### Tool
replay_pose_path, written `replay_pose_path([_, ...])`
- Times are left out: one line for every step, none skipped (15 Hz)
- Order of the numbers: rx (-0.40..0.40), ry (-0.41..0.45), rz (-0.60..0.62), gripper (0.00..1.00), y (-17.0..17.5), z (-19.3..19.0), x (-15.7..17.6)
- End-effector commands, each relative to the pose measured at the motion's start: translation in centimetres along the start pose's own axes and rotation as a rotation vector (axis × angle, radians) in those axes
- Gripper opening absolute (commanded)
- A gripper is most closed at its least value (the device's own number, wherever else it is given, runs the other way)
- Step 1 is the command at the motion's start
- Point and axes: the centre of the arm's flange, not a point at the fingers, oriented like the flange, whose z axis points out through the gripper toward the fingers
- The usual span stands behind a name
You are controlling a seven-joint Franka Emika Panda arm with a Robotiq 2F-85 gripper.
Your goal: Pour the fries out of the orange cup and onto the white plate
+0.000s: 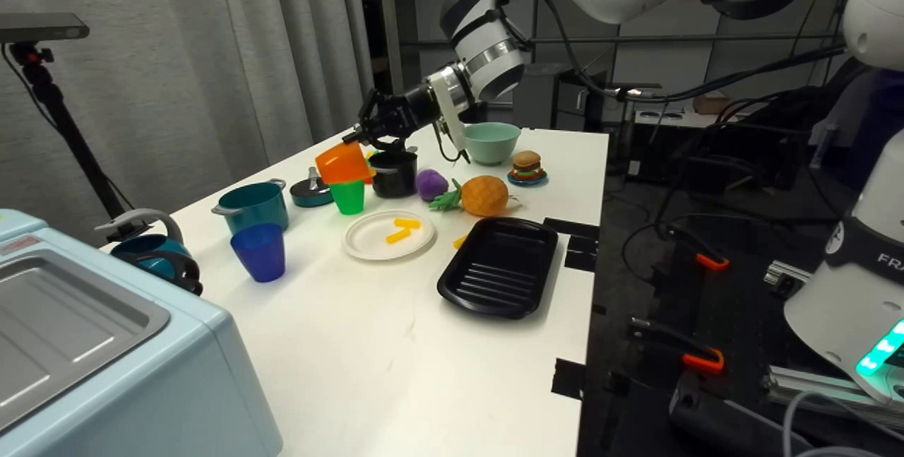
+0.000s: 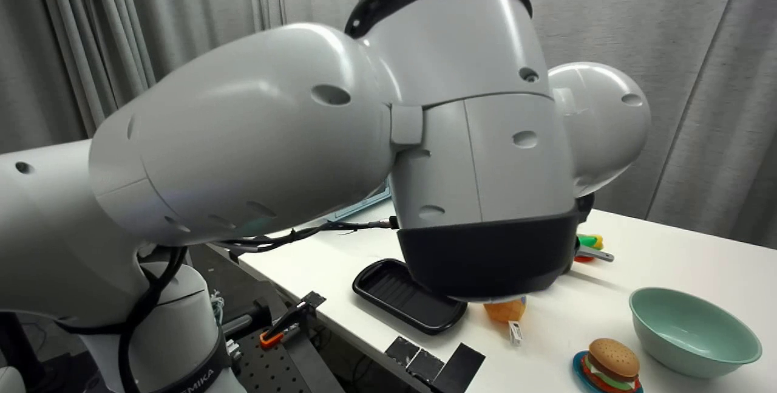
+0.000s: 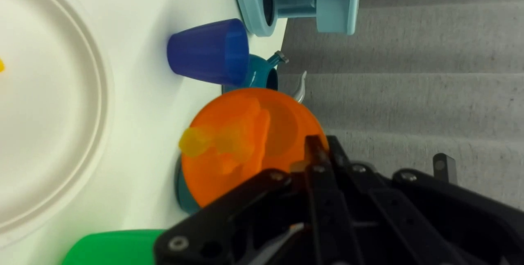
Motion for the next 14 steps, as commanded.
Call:
replay_pose_path([0.123,-0.004,-0.014,0.01,0.0,0.6,-1.4])
replay_pose_path([0.144,-0.011,-0.018,0.01,-0.2,0.8,-1.9])
replay_pose_path([0.161,-0.017,-0.024,0.01,-0.3,0.9,-2.4])
replay_pose_path([0.174,-0.024,-0.027,0.01,-0.3,0.9,-3.0])
replay_pose_path([0.189,-0.028,-0.028,0.01,-0.1,0.1,-3.8])
replay_pose_path([0.2,-0.031,-0.028,0.01,0.1,-0.3,-4.4])
replay_pose_path([0.205,-0.031,-0.032,0.01,0.3,-0.9,-5.1])
replay_pose_path([0.208,-0.028,-0.037,0.01,0.6,-1.5,-5.5])
replay_pose_path([0.199,-0.021,-0.045,0.01,1.0,-2.3,-5.8])
replay_pose_path([0.199,-0.013,-0.054,0.01,1.2,-3.0,-6.0])
replay_pose_path([0.191,-0.004,-0.068,0.01,1.6,-3.0,-5.7])
replay_pose_path([0.189,0.003,-0.076,0.01,1.8,-3.5,-5.6])
replay_pose_path([0.19,0.01,-0.088,0.01,1.9,-4.1,-5.3])
replay_pose_path([0.19,0.015,-0.1,0.01,2.0,-4.5,-5.0])
